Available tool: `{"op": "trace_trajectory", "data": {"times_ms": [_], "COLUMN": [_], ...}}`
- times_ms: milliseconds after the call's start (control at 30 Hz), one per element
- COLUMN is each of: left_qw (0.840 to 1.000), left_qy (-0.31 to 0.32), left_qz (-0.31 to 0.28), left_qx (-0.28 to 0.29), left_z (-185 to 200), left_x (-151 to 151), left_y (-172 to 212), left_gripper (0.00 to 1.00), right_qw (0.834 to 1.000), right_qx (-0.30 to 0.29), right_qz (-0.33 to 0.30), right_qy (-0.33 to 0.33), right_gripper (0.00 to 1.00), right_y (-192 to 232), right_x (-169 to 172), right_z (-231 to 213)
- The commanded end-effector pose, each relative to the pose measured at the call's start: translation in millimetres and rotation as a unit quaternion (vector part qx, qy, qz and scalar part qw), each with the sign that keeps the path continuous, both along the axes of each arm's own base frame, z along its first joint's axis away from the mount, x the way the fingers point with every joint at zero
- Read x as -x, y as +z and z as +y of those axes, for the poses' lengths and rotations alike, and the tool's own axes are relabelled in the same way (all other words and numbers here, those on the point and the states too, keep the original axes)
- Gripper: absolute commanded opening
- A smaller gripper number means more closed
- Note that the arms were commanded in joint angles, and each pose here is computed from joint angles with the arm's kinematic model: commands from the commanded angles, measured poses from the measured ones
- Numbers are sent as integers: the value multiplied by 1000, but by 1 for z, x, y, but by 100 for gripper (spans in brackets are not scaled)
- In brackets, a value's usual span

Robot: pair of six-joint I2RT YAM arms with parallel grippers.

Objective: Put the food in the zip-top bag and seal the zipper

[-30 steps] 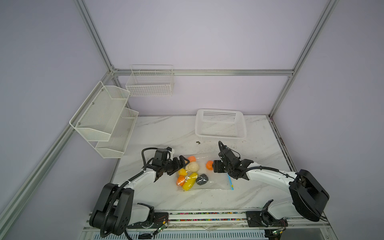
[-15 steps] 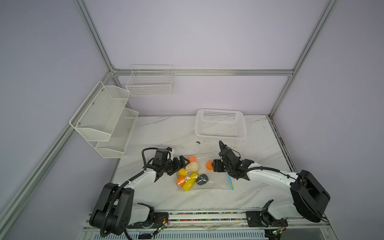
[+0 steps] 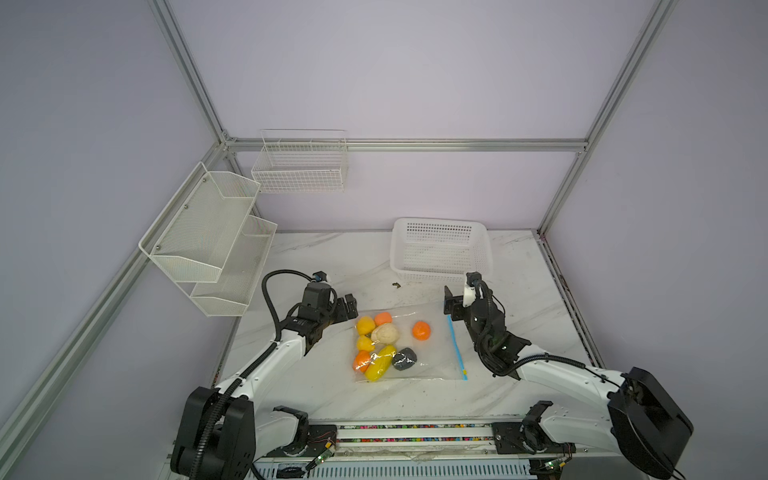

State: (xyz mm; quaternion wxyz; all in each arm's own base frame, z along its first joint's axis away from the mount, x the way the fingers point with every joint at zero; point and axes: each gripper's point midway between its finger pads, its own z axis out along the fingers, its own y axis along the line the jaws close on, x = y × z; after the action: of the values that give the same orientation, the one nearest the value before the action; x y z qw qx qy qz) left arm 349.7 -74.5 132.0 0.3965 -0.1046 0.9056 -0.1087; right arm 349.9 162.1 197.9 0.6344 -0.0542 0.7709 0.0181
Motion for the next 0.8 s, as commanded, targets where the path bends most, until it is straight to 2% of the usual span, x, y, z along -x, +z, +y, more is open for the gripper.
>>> {"op": "trace_trajectory", "data": {"times_ms": [0, 67, 133, 300, 400, 567, 600, 633, 667, 767], "left_qw": [980, 968, 961, 945, 950, 953, 956, 958, 959, 957], "left_qy": [100, 114, 115, 108, 99, 101, 92, 86, 76, 60], "left_qz": [-74, -81, -90, -155, -165, -198, -197, -195, -196, -214], "left_qx": [-153, -206, -234, -266, -246, -205, -196, -192, -189, -184], "left_z": [58, 75, 88, 108, 114, 122, 122, 120, 117, 111], "left_x": [-40, -45, -44, -38, -45, -52, -54, -55, -54, -52], "left_y": [42, 39, 31, 16, 10, 0, -5, -11, -20, -21], "left_gripper": [100, 100, 100, 97, 95, 98, 97, 97, 98, 100], "right_qw": [993, 992, 991, 983, 987, 984, 984, 985, 983, 987], "right_qx": [61, 51, 55, 61, 24, -6, -13, -18, -16, -31], "right_qz": [-53, -67, -78, -114, -121, -124, -128, -124, -132, -87], "right_qy": [-81, -94, -99, -132, -106, -124, -122, -123, -128, -134], "right_gripper": [88, 88, 87, 88, 86, 85, 86, 96, 97, 97], "right_y": [12, 1, -10, -27, -26, -38, -40, -48, -49, -60], "right_x": [-29, -38, -45, -53, -56, -57, -57, -58, -64, -76], "right_z": [-47, -68, -83, -114, -108, -130, -134, -139, -141, -146]}}
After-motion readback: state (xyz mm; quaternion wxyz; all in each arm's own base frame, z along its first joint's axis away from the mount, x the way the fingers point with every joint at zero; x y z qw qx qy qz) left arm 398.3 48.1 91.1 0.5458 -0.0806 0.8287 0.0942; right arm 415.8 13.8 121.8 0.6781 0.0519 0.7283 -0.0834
